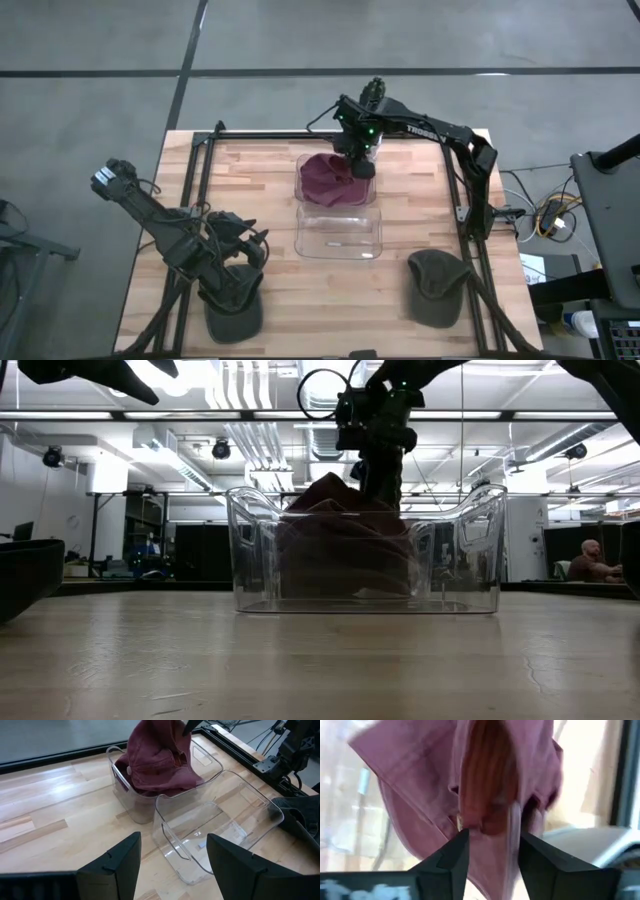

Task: Pick & Place hat
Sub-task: Put the red cap into the top transparent bin

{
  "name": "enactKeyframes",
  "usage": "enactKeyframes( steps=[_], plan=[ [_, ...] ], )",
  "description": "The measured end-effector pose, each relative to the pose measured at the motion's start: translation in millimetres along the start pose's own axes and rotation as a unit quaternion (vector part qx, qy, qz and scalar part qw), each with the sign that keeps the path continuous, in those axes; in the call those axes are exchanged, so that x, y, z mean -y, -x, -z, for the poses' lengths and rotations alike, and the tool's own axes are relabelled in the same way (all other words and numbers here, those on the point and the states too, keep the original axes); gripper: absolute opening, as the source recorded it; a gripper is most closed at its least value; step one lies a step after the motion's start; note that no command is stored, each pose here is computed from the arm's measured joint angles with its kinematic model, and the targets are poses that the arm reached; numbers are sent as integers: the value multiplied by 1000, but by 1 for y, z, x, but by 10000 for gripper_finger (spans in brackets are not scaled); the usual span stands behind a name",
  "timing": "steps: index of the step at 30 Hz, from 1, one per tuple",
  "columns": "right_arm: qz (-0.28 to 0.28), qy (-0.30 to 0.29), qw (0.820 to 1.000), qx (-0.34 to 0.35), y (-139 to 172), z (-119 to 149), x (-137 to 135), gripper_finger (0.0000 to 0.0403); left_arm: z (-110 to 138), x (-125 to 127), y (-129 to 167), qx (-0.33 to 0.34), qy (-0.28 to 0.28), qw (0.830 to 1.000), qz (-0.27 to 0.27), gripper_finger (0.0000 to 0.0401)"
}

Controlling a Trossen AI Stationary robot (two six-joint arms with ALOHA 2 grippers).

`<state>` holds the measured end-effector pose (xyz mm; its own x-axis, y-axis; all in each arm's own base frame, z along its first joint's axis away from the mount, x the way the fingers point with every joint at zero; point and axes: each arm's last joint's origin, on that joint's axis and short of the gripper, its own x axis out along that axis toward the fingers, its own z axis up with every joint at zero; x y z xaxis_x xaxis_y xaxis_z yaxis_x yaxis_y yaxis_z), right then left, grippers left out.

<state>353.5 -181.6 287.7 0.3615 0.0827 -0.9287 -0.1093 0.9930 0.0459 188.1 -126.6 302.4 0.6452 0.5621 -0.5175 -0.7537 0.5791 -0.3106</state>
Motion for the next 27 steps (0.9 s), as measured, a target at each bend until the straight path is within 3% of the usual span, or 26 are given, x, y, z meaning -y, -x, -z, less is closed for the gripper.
enactKeyframes(
  steps=[6, 13, 20, 27],
  plan=[
    [56, 7, 998, -14, 18, 1, -7, 174, 0, 0, 0, 0, -3, 1000, 0, 218],
    [115, 37, 992, 22, 51, -6, -30, 165, 0, 0, 0, 0, -4, 1000, 0, 218],
    [147, 82, 980, 107, 40, -37, -44, 98, 0, 0, 0, 3, -2, 1000, 1, 218],
    [148, 66, 983, 87, 13, -42, -34, 14, 0, 2, 0, 1, 7, 1000, 8, 218]
  ],
)
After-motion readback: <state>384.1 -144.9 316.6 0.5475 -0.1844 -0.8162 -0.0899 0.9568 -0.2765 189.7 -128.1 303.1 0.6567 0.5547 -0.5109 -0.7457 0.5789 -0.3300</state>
